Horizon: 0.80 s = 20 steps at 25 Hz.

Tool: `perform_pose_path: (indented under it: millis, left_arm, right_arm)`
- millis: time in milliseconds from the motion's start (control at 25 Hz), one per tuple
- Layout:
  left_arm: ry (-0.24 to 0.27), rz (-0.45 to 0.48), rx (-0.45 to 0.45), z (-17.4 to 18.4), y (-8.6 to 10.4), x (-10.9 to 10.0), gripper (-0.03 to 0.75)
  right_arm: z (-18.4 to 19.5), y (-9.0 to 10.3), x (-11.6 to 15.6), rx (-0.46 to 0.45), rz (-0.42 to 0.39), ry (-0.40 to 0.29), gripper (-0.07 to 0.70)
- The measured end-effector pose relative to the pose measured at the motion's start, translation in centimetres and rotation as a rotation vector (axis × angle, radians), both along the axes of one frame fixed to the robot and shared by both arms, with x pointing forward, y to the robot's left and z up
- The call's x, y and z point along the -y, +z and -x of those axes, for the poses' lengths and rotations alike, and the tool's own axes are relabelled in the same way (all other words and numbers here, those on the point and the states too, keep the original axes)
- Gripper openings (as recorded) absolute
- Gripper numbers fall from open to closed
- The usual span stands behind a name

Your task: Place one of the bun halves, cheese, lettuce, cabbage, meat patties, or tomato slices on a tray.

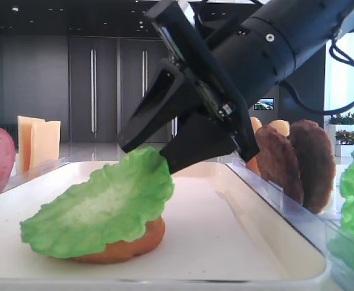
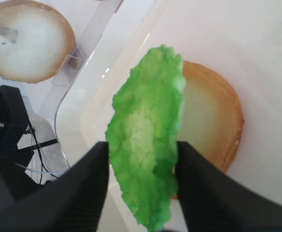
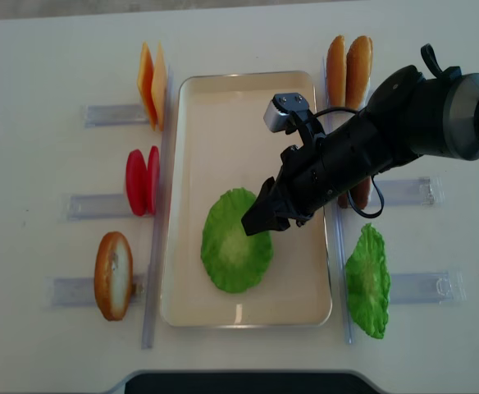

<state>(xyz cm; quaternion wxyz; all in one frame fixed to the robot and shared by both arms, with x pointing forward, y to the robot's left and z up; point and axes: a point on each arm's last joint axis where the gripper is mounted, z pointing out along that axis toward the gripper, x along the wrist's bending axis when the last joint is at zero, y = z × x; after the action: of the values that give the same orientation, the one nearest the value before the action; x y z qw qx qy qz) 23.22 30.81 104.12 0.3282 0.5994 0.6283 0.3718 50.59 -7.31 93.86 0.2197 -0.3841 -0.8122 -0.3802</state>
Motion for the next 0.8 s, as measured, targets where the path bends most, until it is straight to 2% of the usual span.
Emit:
perform_pose_path:
  millis: [200, 400, 560, 680, 800]
  left_arm:
    - [0.0, 0.0, 0.0, 0.0, 0.0, 0.0, 0.219]
    - [0.0, 0.0, 0.0, 0.0, 0.0, 0.0, 0.219]
    - [0.0, 0.0, 0.0, 0.0, 0.0, 0.0, 0.219]
    - [0.0, 0.0, 0.0, 0.0, 0.0, 0.0, 0.219]
    - [0.0, 0.0, 0.0, 0.0, 0.0, 0.0, 0.219]
  right_arm:
    - [-0.1, -0.1, 0.1, 0.011, 0.01, -0.011, 0.453]
    - [-0.4, 0.6, 0.6, 0.083, 0.075, -0.033, 0.473]
    - [-0.1, 3.1, 1.5, 0.181, 0.13, -0.048, 0.475]
    - [0.8, 5.4, 2.4, 0.21, 0.166, -0.057, 0.475]
    - [2.0, 7.6, 4.0, 0.23, 0.275, -0.085, 0.47]
